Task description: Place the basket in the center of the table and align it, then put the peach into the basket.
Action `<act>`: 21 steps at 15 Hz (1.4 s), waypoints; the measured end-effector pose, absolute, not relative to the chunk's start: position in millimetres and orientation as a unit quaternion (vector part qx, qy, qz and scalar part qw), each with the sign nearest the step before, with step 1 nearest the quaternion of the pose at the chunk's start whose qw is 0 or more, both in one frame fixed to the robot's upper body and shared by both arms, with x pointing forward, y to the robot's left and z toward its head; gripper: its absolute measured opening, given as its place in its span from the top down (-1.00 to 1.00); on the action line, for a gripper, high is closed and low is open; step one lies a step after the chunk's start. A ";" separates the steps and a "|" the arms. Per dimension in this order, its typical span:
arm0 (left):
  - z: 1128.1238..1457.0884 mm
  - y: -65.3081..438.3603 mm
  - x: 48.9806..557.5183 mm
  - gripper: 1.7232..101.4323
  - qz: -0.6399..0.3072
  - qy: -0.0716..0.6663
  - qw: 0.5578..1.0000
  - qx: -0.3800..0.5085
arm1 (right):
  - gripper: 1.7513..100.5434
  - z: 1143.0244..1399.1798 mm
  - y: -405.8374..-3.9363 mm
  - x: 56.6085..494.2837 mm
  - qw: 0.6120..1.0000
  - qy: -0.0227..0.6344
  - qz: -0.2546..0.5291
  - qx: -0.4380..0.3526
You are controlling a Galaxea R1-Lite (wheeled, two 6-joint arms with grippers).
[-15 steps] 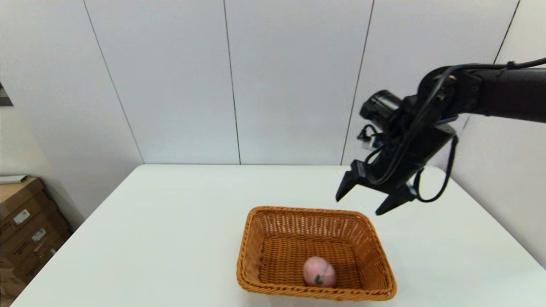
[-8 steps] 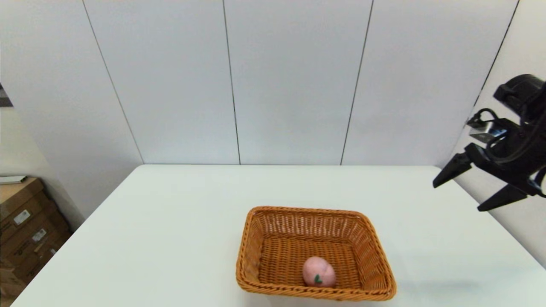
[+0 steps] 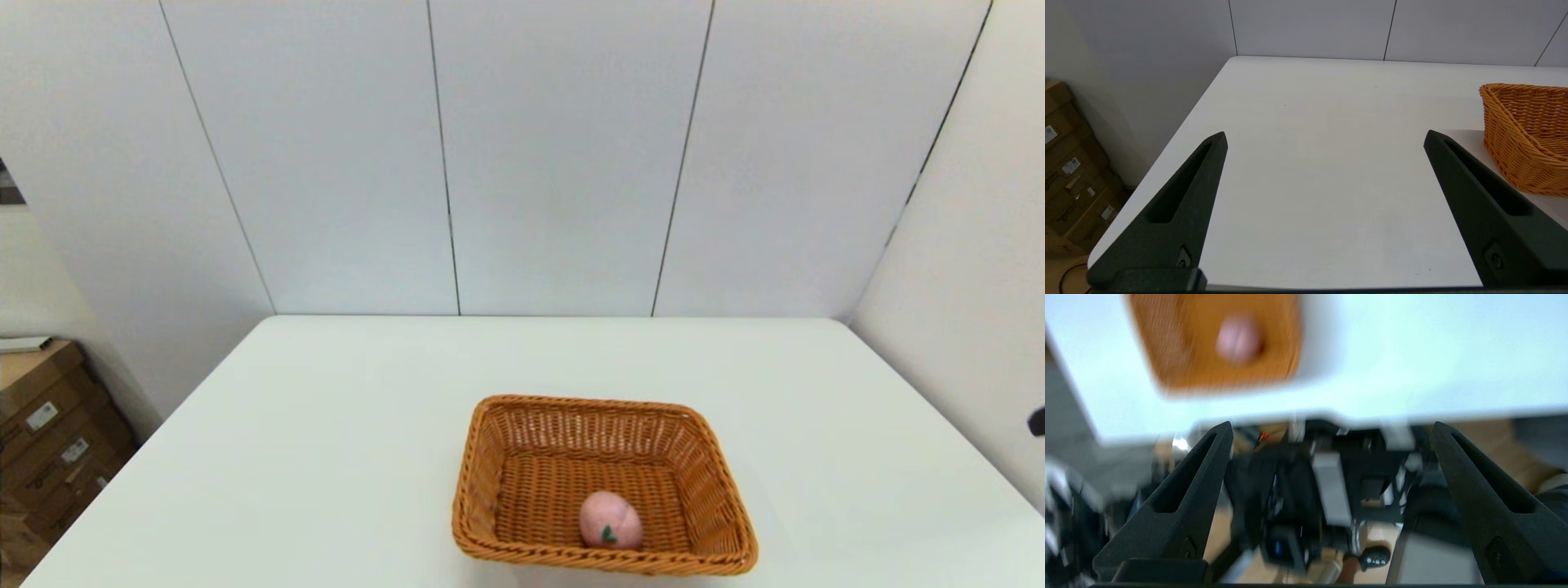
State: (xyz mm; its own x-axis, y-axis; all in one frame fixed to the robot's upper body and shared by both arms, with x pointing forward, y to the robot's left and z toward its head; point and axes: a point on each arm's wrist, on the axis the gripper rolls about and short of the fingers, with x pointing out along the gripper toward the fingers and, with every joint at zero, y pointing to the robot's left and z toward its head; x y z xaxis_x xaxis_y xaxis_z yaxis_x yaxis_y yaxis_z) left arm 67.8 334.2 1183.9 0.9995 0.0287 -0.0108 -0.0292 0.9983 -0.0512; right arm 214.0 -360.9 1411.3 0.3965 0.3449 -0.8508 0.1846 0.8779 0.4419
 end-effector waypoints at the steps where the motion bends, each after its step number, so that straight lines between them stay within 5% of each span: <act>1: 1183.9 334.1 67.8 -0.93 0.014 0.005 1.000 -0.026 | -0.91 1410.0 -354.9 193.1 0.800 0.547 0.062 0.240; 12: 1183.9 334.2 67.8 -0.93 0.015 0.005 1.000 -0.026 | -0.93 1355.9 -321.7 29.0 0.839 0.486 0.177 0.172; 21: 1183.9 334.2 67.8 -0.93 0.015 0.005 1.000 -0.027 | -0.93 1276.7 -330.6 -20.9 0.915 0.373 0.105 0.115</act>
